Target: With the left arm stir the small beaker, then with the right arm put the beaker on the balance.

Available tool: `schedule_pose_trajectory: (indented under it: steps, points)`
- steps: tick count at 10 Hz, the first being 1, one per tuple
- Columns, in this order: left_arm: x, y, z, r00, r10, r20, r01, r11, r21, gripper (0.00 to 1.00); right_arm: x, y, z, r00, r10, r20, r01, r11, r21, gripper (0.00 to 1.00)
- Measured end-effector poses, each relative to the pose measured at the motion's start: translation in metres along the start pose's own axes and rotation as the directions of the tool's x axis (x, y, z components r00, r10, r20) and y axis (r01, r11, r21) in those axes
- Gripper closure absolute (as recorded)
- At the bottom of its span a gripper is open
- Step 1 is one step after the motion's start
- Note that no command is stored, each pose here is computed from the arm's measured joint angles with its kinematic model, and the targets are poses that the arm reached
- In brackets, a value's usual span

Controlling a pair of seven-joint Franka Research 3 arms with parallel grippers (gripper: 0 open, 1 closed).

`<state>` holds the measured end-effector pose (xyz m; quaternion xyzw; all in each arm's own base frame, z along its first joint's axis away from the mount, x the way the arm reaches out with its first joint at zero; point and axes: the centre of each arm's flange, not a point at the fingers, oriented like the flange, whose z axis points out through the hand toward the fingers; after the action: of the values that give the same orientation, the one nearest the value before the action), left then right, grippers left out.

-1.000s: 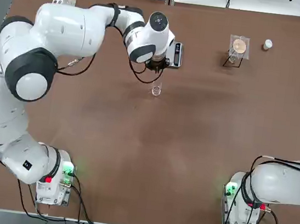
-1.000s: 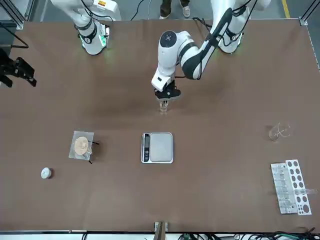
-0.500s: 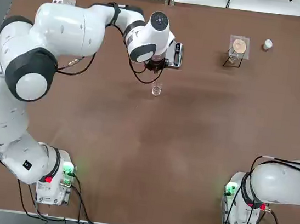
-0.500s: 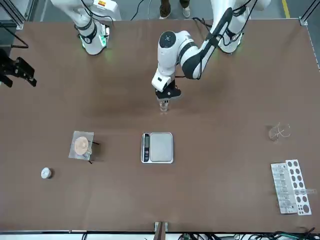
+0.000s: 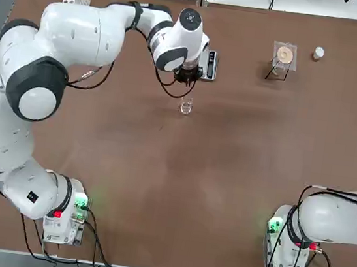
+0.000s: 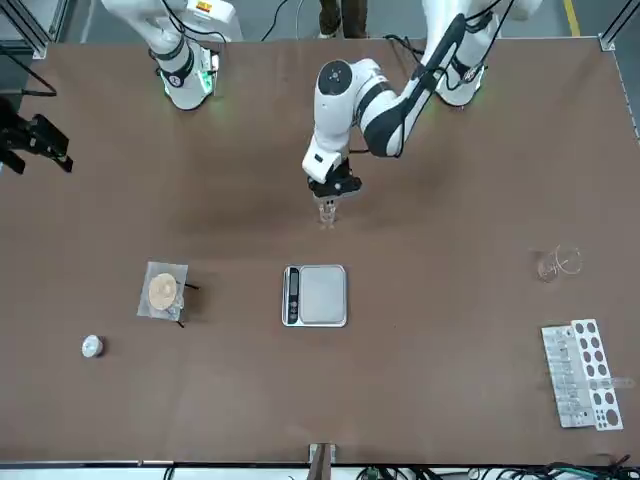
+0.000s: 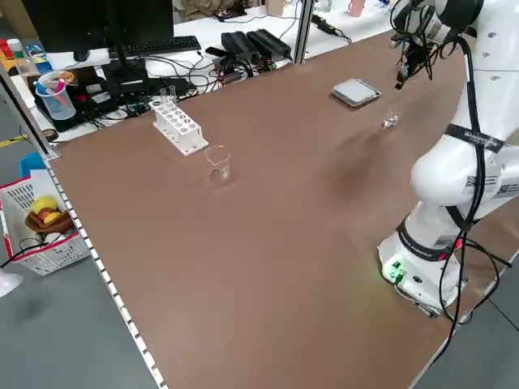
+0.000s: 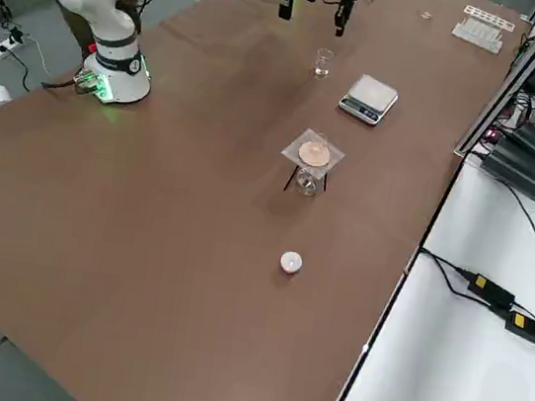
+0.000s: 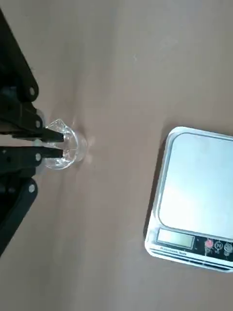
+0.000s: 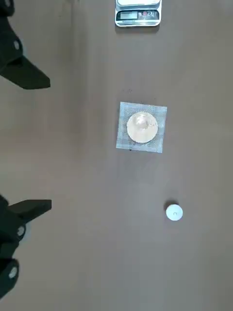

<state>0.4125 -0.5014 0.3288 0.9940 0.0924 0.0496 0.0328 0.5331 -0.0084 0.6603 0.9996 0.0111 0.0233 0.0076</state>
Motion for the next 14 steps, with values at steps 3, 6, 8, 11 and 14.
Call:
schedule_pose_trajectory:
  steps: [3,6,8,11,14]
  points:
    - [0.002,-0.002,0.003,1.000,-0.005,0.003,0.005,1.000,0.007,0.92,0.000,0.000,0.000,1.000,0.000,0.001,0.000,1.000,0.000,0.00]
    - [0.002,-0.003,0.009,1.000,-0.005,0.011,0.005,1.000,0.014,0.92,0.000,0.000,0.000,1.000,0.000,0.002,0.000,1.000,0.000,0.00]
    - [0.002,-0.003,0.014,1.000,0.010,0.003,-0.010,1.000,0.025,0.92,0.000,0.000,0.000,1.000,0.000,0.002,0.000,1.000,0.000,0.00]
    - [0.000,-0.002,0.014,1.000,0.017,0.002,-0.017,0.999,0.027,0.92,0.000,0.000,0.000,1.000,0.000,0.002,0.000,1.000,0.000,0.00]
    - [0.000,-0.001,0.012,1.000,-0.002,0.001,0.002,1.000,0.026,0.92,0.000,0.000,0.000,1.000,0.000,0.004,0.000,1.000,0.000,0.00]
